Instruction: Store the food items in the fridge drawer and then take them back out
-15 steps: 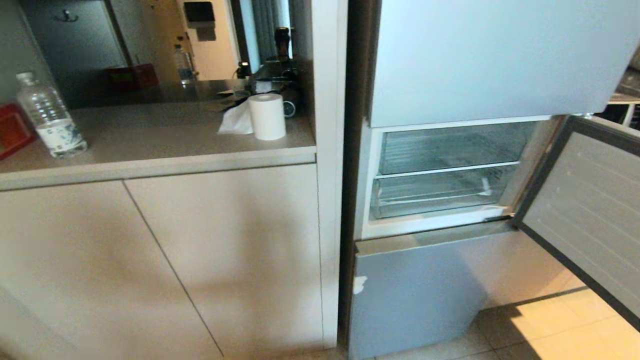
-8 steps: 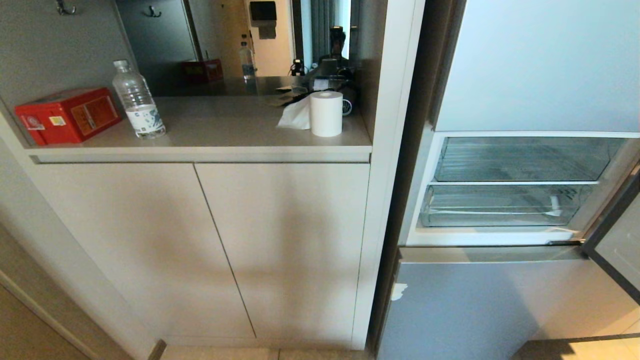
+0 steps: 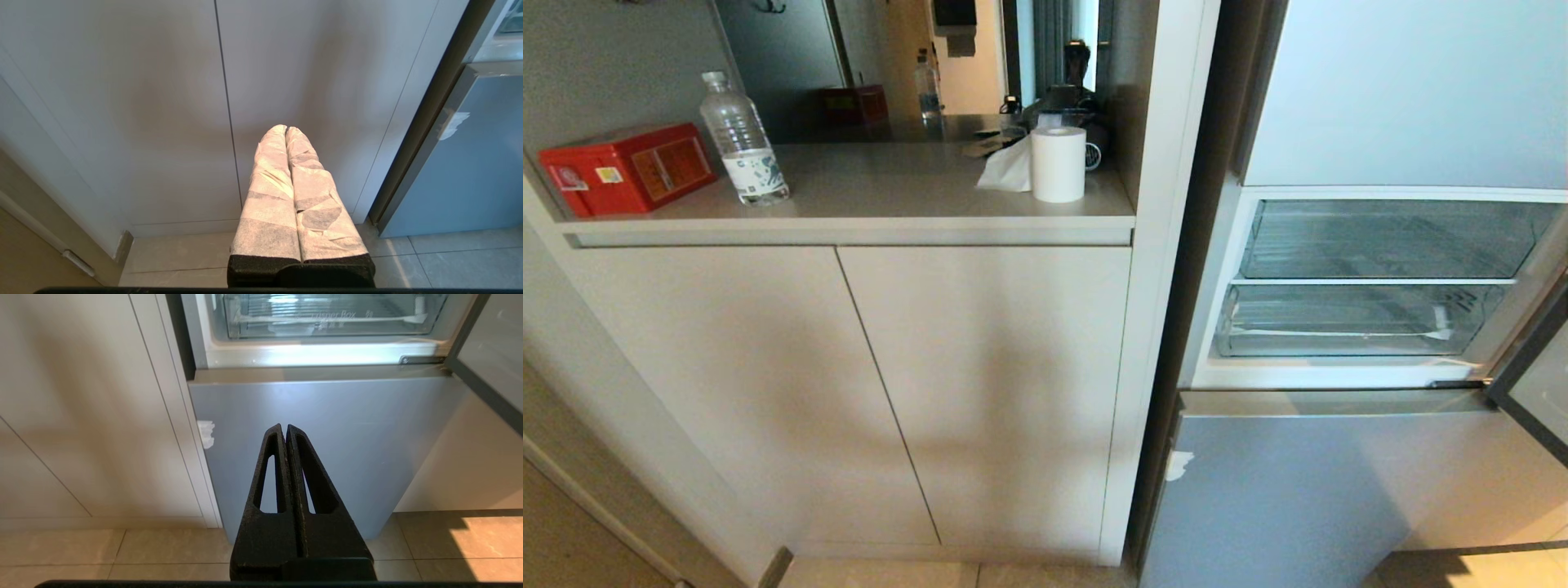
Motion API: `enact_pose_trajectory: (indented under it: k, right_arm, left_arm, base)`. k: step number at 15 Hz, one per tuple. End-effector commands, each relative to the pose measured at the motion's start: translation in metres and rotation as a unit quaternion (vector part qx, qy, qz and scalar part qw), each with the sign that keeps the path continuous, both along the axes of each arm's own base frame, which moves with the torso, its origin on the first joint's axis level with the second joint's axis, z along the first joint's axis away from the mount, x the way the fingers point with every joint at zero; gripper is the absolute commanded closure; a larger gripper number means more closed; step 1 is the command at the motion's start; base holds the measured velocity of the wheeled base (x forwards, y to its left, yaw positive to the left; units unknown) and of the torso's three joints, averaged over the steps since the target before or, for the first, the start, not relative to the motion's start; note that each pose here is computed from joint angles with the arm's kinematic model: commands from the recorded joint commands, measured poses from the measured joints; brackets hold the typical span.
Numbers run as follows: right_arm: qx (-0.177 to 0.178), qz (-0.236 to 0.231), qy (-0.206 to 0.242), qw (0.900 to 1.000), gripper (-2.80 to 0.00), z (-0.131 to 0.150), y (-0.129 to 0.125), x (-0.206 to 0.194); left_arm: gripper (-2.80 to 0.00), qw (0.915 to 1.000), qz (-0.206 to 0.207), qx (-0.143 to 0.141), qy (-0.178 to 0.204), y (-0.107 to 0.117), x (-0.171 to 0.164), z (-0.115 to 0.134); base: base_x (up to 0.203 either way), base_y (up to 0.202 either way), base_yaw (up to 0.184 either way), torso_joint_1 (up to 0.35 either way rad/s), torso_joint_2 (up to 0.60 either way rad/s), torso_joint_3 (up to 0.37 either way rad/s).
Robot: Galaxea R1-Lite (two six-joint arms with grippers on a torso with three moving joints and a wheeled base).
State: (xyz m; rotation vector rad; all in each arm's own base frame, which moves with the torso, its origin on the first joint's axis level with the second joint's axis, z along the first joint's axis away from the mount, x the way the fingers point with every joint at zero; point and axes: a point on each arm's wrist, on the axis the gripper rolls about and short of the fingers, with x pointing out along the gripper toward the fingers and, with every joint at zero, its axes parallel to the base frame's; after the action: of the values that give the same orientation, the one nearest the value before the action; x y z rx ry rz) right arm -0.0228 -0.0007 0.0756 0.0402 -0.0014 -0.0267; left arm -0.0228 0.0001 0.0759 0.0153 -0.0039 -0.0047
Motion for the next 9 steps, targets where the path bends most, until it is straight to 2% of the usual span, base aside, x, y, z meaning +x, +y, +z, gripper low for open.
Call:
enact_pose_trajectory:
  k: [1,6,9]
  right_arm:
    - [0.0,0.0,0.0,1.0,0.0,0.0,0.0,0.0]
    - [0.0,0.0,0.0,1.0,0.0,0.0,0.0,0.0]
    - [0.0,0.0,0.0,1.0,0.0,0.0,0.0,0.0]
  left_arm:
    - [0.0,1.0,0.0,0.0,0.0,0.0,0.0,-0.0004]
    - [0.0,1.0,0.0,0.0,0.0,0.0,0.0,-0.0004]
    - [0.0,1.0,0.0,0.0,0.0,0.0,0.0,-0.0004]
  base:
    - [0.0,0.0,0.0,-0.171,0.34,0.166]
    - [0.0,0.0,0.0,-0.177,0.37,0.184]
    - [0.0,0.0,0.0,-0.247,0.52,0.267]
